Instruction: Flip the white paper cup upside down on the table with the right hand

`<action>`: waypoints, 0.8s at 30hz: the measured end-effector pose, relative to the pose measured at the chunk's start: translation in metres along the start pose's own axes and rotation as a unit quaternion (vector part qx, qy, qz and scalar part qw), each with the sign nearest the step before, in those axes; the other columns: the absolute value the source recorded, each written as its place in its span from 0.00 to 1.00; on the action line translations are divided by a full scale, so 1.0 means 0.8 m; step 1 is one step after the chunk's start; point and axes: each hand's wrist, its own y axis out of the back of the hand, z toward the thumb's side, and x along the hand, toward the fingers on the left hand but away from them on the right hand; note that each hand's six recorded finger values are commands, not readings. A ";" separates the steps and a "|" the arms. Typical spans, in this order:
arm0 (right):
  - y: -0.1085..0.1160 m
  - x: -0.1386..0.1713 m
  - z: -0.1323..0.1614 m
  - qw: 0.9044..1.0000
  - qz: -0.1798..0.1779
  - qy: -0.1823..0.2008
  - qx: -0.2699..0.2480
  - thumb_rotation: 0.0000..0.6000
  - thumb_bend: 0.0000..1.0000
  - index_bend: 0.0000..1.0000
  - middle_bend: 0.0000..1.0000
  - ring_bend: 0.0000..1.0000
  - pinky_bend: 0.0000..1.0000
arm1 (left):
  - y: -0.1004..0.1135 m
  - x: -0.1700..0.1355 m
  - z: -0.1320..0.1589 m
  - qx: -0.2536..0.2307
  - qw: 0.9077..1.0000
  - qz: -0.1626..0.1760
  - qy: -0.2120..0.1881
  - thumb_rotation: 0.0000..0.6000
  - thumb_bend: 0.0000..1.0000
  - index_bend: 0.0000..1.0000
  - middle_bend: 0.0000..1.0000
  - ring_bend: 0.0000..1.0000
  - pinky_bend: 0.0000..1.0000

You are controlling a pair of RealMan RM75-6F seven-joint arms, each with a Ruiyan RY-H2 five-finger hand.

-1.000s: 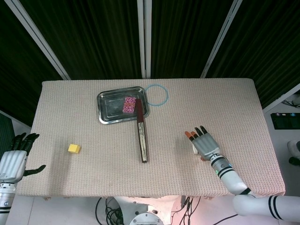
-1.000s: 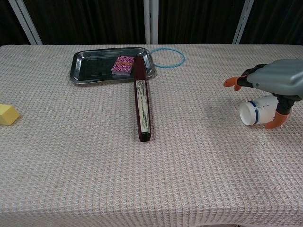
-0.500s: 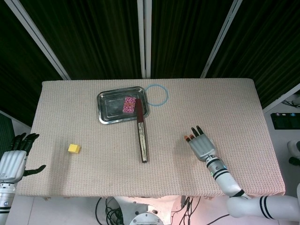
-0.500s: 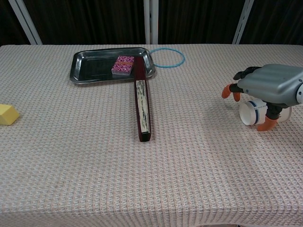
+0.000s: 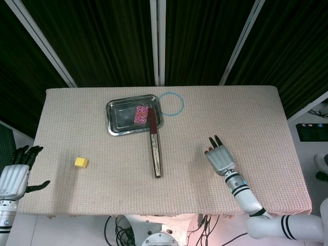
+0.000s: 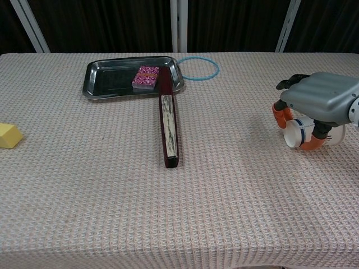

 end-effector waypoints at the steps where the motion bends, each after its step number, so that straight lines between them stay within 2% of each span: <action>1: 0.001 0.000 0.000 1.000 -0.002 0.000 0.000 1.00 0.14 0.52 0.48 0.07 0.00 | 0.000 0.000 0.000 -0.001 1.000 0.000 0.000 1.00 0.05 0.11 0.08 0.00 0.06; 8: 0.019 0.003 -0.003 0.999 -0.029 0.007 -0.043 1.00 0.14 0.56 0.51 0.10 0.00 | 0.000 0.000 0.000 0.001 1.000 0.000 0.001 1.00 0.05 0.11 0.08 0.00 0.06; 11: 0.033 0.003 -0.003 0.995 -0.052 0.015 -0.088 1.00 0.14 0.56 0.51 0.10 0.00 | 0.000 0.000 0.000 0.001 1.000 0.000 0.001 1.00 0.05 0.11 0.08 0.00 0.06; 14: 0.045 0.003 -0.003 0.985 -0.082 0.027 -0.151 1.00 0.14 0.56 0.51 0.10 0.00 | 0.000 0.000 0.000 0.001 1.000 0.000 0.001 1.00 0.05 0.11 0.08 0.00 0.06; 17: 0.051 0.002 -0.004 0.966 -0.110 0.042 -0.231 1.00 0.14 0.56 0.51 0.10 0.00 | 0.000 0.000 0.000 0.002 1.000 0.000 0.000 1.00 0.05 0.11 0.08 0.00 0.06; 20: 0.049 -0.002 -0.007 0.937 -0.130 0.059 -0.320 1.00 0.14 0.56 0.51 0.10 0.00 | 0.000 0.000 0.000 0.002 1.000 0.000 0.001 1.00 0.05 0.11 0.08 0.00 0.06; 23: 0.043 -0.007 -0.008 0.899 -0.141 0.076 -0.409 1.00 0.14 0.56 0.52 0.10 0.00 | 0.000 0.000 0.000 0.003 1.000 0.000 0.001 1.00 0.05 0.11 0.08 0.00 0.06; 24: 0.040 -0.009 -0.008 0.881 -0.144 0.083 -0.443 1.00 0.14 0.56 0.52 0.10 0.00 | 0.000 0.000 0.000 0.003 1.000 0.000 0.001 1.00 0.05 0.11 0.08 0.00 0.06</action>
